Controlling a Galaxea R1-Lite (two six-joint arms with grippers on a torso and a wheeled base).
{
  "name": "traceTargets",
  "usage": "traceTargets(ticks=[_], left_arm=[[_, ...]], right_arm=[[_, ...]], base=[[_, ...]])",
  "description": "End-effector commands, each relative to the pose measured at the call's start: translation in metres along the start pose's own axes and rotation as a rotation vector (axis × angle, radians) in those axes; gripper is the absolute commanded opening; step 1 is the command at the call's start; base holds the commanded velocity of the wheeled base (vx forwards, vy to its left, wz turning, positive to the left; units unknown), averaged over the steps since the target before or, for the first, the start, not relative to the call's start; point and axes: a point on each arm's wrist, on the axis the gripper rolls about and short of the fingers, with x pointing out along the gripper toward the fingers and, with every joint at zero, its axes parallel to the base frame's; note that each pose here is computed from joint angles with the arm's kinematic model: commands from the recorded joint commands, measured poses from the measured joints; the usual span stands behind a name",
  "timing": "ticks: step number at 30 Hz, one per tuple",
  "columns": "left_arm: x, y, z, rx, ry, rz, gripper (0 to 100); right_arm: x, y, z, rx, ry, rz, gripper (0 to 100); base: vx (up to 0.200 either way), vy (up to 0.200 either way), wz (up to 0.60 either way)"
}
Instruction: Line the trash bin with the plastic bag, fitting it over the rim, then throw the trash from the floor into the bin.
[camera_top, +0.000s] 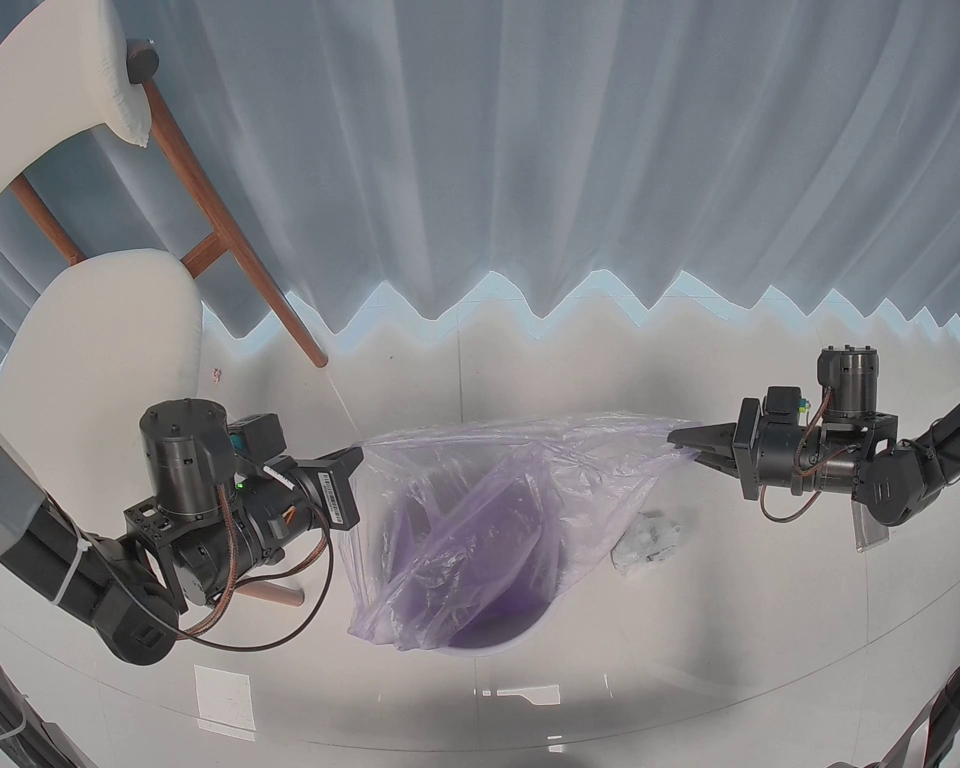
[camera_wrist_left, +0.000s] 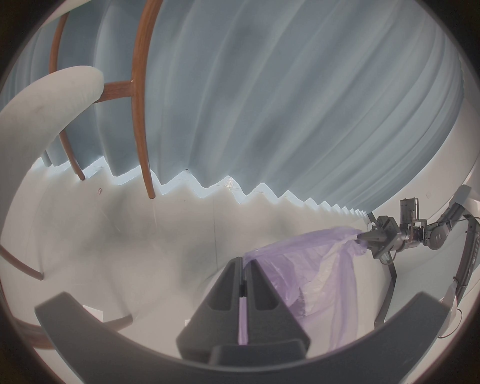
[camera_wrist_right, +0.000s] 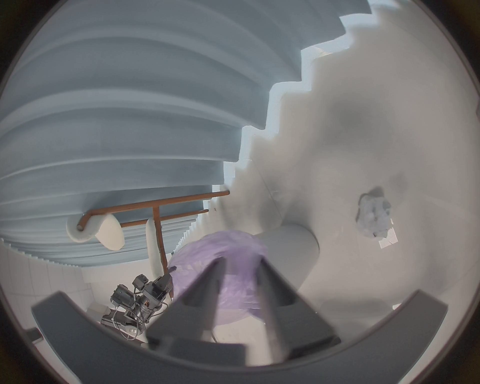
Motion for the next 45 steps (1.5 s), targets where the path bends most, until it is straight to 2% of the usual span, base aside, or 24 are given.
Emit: traceTargets(ticks=[1, 3, 6, 7, 9, 11, 12, 13, 18, 23, 25, 26, 27, 39, 45], left_arm=[[-0.004, -0.006, -0.001, 0.004, 0.001, -0.02, 0], [-0.004, -0.006, 0.0, 0.004, -0.002, -0.021, 0], [-0.004, -0.007, 0.0, 0.004, -0.005, -0.023, 0], [-0.004, -0.009, -0.002, 0.005, 0.001, -0.031, 0], [-0.004, -0.011, -0.003, 0.006, 0.005, -0.037, 0], [-0.005, -0.012, -0.004, 0.008, 0.01, -0.04, 0], [-0.005, -0.012, -0.005, 0.008, 0.012, -0.04, 0], [-0.005, -0.012, -0.005, 0.008, 0.013, -0.043, 0], [-0.009, -0.023, -0.01, -0.001, 0.033, -0.08, 0], [-0.01, -0.026, -0.012, -0.01, 0.042, -0.088, 0], [-0.01, -0.026, -0.012, -0.01, 0.041, -0.088, 0], [-0.01, -0.026, -0.012, -0.01, 0.041, -0.088, 0], [-0.011, -0.026, -0.011, -0.01, 0.038, -0.089, 0], [-0.014, -0.031, -0.015, -0.003, 0.052, -0.104, 0], [-0.015, -0.032, -0.013, -0.003, 0.045, -0.106, 0]], right_arm=[[0.007, 0.004, -0.011, -0.017, 0.008, 0.029, 100], [0.005, 0.006, -0.013, -0.011, 0.004, 0.038, 100], [-0.004, 0.022, -0.02, 0.034, 0.012, 0.068, 100], [-0.012, 0.042, -0.027, 0.079, 0.03, 0.115, 100], [-0.015, 0.055, -0.034, 0.112, 0.065, 0.138, 100], [-0.016, 0.08, -0.058, 0.144, 0.18, 0.15, 100], [-0.015, 0.081, -0.062, 0.146, 0.198, 0.146, 100], [-0.01, 0.088, -0.075, 0.146, 0.258, 0.142, 100], [0.009, 0.088, -0.088, 0.153, 0.314, 0.12, 100], [0.033, 0.073, -0.086, 0.164, 0.258, 0.055, 100], [0.047, 0.064, -0.085, 0.169, 0.197, 0.01, 100], [0.047, 0.064, -0.085, 0.169, 0.197, 0.01, 100], [0.056, 0.058, -0.085, 0.195, 0.169, -0.015, 100], [0.078, 0.05, -0.071, 0.319, 0.108, 0.031, 100], [0.091, 0.036, -0.068, 0.317, 0.04, 0.037, 100]], base=[[0.0, 0.0, 0.0], [0.0, 0.0, 0.0], [0.0, 0.0, 0.0], [0.0, 0.0, 0.0], [0.0, 0.0, 0.0], [0.0, 0.0, 0.0], [0.0, 0.0, 0.0], [0.0, 0.0, 0.0], [0.0, 0.0, 0.0], [0.0, 0.0, 0.0], [0.0, 0.0, 0.0], [0.0, 0.0, 0.0], [0.0, 0.0, 0.0], [0.0, 0.0, 0.0], [0.0, 0.0, 0.0]])
